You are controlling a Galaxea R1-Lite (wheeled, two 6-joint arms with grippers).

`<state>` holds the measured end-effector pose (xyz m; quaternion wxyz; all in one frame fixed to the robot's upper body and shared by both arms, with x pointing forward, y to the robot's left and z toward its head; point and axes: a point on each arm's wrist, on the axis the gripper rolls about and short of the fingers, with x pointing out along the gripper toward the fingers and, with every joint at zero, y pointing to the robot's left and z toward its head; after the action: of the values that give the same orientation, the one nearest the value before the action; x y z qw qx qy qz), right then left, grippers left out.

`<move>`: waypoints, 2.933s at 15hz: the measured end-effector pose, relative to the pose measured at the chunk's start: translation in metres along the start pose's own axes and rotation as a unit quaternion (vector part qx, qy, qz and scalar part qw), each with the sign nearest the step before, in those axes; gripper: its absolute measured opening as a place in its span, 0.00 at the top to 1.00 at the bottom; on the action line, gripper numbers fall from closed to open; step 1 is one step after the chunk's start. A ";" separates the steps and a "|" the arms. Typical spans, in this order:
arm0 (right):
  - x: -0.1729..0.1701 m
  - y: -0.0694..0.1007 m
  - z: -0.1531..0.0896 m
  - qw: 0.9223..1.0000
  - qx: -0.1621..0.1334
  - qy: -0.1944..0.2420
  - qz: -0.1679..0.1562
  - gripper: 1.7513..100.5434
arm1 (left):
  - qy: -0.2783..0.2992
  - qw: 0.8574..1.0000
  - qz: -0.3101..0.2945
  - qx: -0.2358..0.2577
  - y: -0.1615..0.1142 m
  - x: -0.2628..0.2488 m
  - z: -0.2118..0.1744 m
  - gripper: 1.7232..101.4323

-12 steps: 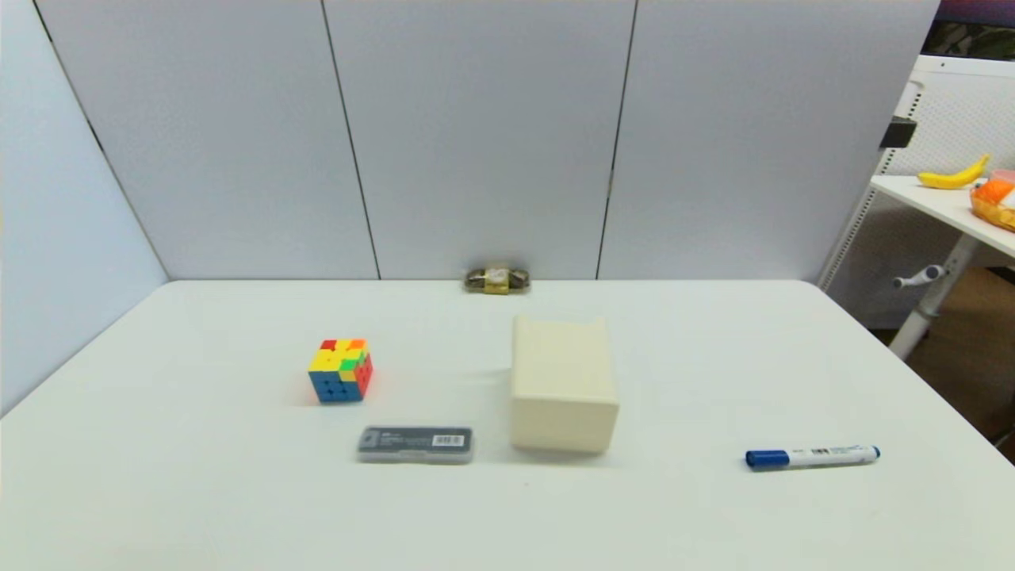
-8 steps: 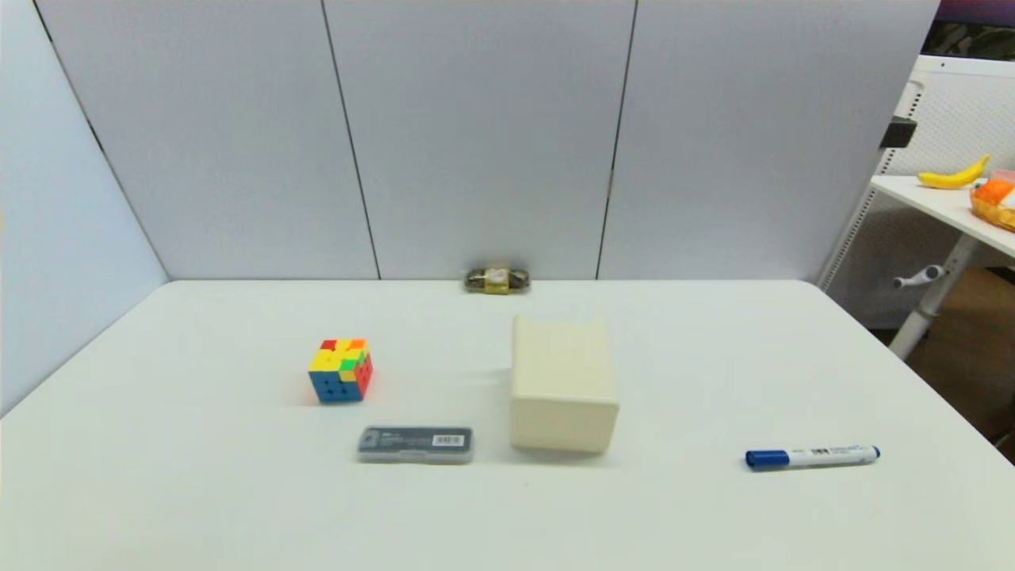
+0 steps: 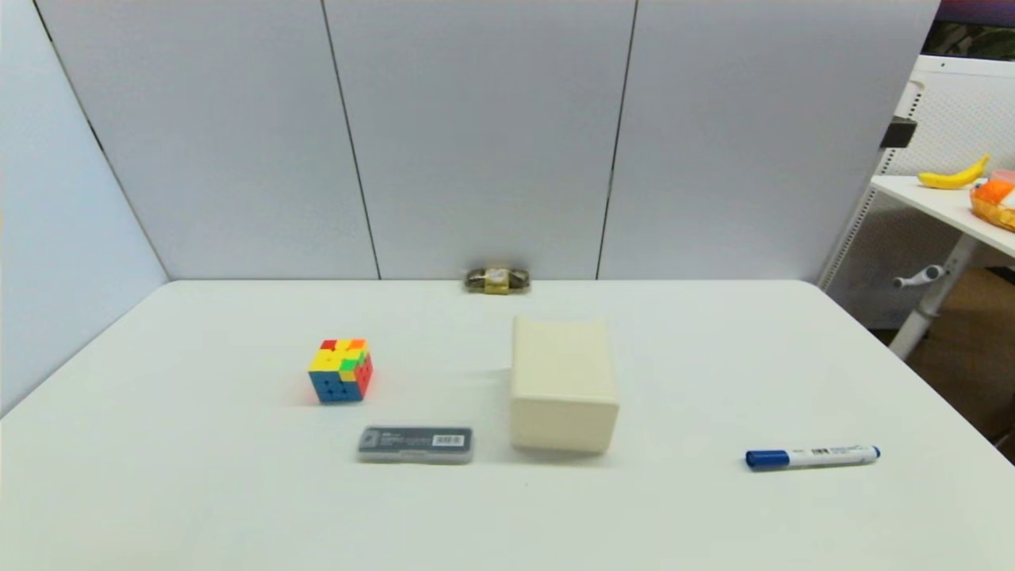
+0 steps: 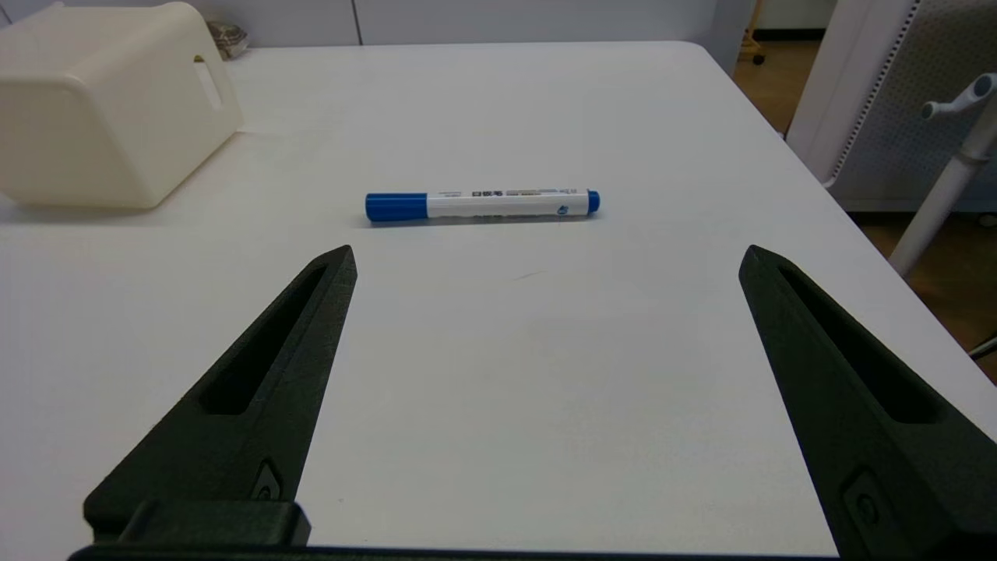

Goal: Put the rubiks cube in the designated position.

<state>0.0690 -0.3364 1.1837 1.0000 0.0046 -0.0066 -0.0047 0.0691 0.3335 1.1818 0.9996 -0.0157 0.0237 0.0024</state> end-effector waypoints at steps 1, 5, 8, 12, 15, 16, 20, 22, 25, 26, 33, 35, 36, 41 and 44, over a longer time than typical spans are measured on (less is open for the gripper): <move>0.000 0.000 0.000 1.000 0.000 0.000 0.000 0.03 | 0.005 1.000 0.001 0.000 0.000 0.000 0.000 0.04; 0.000 0.000 0.000 1.000 0.000 0.000 0.000 0.03 | 0.002 1.000 0.001 -0.001 0.000 0.000 0.015 0.04; 0.000 0.000 0.000 1.000 0.000 0.000 0.000 0.03 | -0.016 1.000 0.000 -0.001 -0.002 0.002 0.052 0.04; 0.000 0.000 0.000 1.000 0.000 0.000 0.000 0.03 | -0.047 0.999 0.000 -0.001 -0.004 0.021 0.144 0.04; 0.000 0.000 0.000 1.000 0.000 0.000 0.000 0.03 | -0.056 0.998 -0.001 0.000 -0.006 0.055 0.198 0.04; 0.000 0.000 0.000 1.000 0.000 0.000 0.000 0.03 | -0.059 0.998 -0.003 0.003 -0.007 0.068 0.212 0.04; 0.000 0.000 0.000 1.000 0.000 0.000 0.000 0.03 | -0.042 0.997 -0.016 0.060 -0.010 0.122 0.244 0.04; 0.000 0.000 0.000 1.000 0.000 0.000 0.000 0.03 | -0.021 0.996 -0.054 0.074 -0.014 0.144 0.242 0.04; 0.000 0.000 0.000 1.000 0.000 0.000 0.000 0.03 | 0.007 0.990 -0.105 0.093 -0.019 0.169 0.226 0.04; 0.000 0.000 0.000 1.000 0.000 0.000 0.000 0.03 | 0.018 0.990 -0.107 0.095 -0.019 0.172 0.222 0.04; 0.000 0.000 0.000 1.000 0.000 0.000 0.000 0.03 | 0.062 0.988 -0.109 0.090 -0.018 0.167 0.195 0.04; 0.000 0.000 0.000 1.000 0.000 0.000 0.000 0.03 | 0.052 0.989 -0.109 0.088 -0.018 0.172 0.189 0.04; 0.000 0.000 0.000 1.000 0.000 0.000 0.000 0.03 | 0.044 0.989 -0.109 0.084 -0.018 0.177 0.184 0.04; 0.000 0.000 0.000 1.000 0.000 0.000 0.000 0.03 | 0.051 0.987 -0.129 0.078 -0.020 0.195 0.152 0.04; 0.000 0.000 0.000 1.000 0.000 0.000 0.000 0.03 | 0.078 0.983 -0.150 0.077 -0.023 0.200 0.138 0.04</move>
<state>0.0690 -0.3364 1.1836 1.0000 0.0046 -0.0064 -0.0047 0.2751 0.3153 1.3112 0.9819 0.0576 0.0992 -0.1508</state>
